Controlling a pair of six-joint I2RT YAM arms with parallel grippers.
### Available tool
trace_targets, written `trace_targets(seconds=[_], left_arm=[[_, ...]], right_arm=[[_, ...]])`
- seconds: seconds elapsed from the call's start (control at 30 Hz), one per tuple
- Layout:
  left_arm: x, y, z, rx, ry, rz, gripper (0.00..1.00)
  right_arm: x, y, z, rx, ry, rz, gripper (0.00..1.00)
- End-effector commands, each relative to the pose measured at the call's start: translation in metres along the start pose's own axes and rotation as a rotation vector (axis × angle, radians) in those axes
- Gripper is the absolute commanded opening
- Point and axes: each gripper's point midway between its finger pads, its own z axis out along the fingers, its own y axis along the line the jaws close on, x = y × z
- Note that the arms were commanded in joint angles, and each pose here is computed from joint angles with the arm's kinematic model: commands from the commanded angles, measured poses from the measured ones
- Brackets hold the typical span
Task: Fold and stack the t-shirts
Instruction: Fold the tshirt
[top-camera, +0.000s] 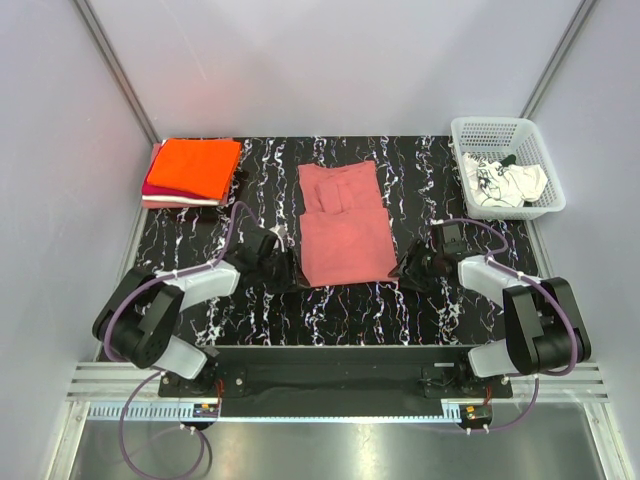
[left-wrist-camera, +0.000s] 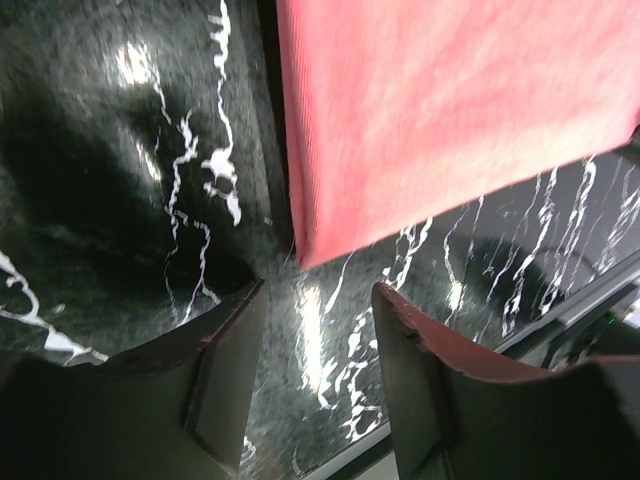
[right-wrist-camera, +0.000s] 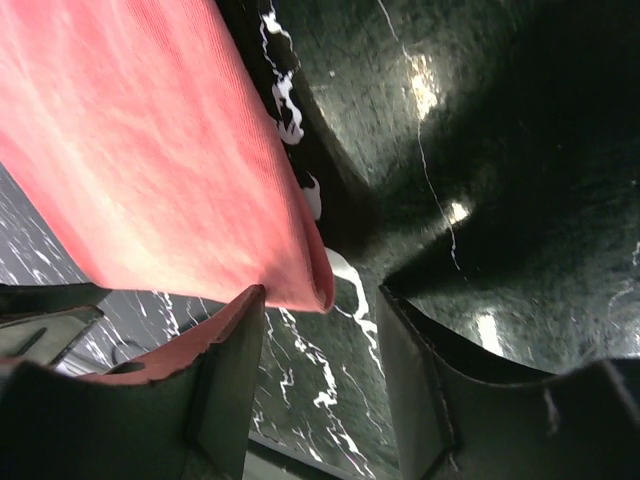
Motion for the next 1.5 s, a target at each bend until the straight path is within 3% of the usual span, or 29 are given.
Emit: trace_targets(seconds=[0.0, 0.23, 0.33, 0.4, 0.47, 0.63, 0.8, 1.2, 1.47], left_arm=[[-0.006, 0.004, 0.008, -0.013, -0.048, -0.032, 0.50], [0.000, 0.010, 0.013, -0.020, -0.044, -0.079, 0.45], [0.006, 0.014, 0.014, -0.034, -0.034, -0.079, 0.45], [0.004, 0.015, 0.016, -0.041, -0.038, -0.075, 0.45], [0.005, 0.015, 0.019, -0.038, -0.029, -0.073, 0.43], [0.007, 0.014, 0.018, -0.041, -0.014, -0.068, 0.30], [0.006, 0.013, 0.009, -0.054, -0.027, -0.040, 0.00], [0.027, -0.027, -0.046, -0.009, -0.081, 0.089, 0.00], [0.021, -0.051, -0.078, 0.043, -0.130, 0.110, 0.00]], right_arm=[[-0.005, -0.006, 0.008, 0.012, -0.040, 0.023, 0.55], [-0.003, -0.014, 0.012, 0.024, -0.057, 0.045, 0.44], [0.000, -0.015, 0.015, 0.013, -0.050, 0.043, 0.27], [-0.001, -0.014, 0.017, 0.003, -0.056, 0.044, 0.08], [-0.001, -0.014, 0.017, -0.004, -0.063, 0.049, 0.00], [0.006, -0.018, 0.015, -0.004, -0.055, 0.055, 0.00], [0.014, -0.018, 0.003, -0.034, -0.070, 0.065, 0.00], [0.030, -0.020, -0.055, -0.021, -0.127, 0.014, 0.00], [0.029, 0.004, -0.101, -0.091, -0.184, -0.005, 0.00]])
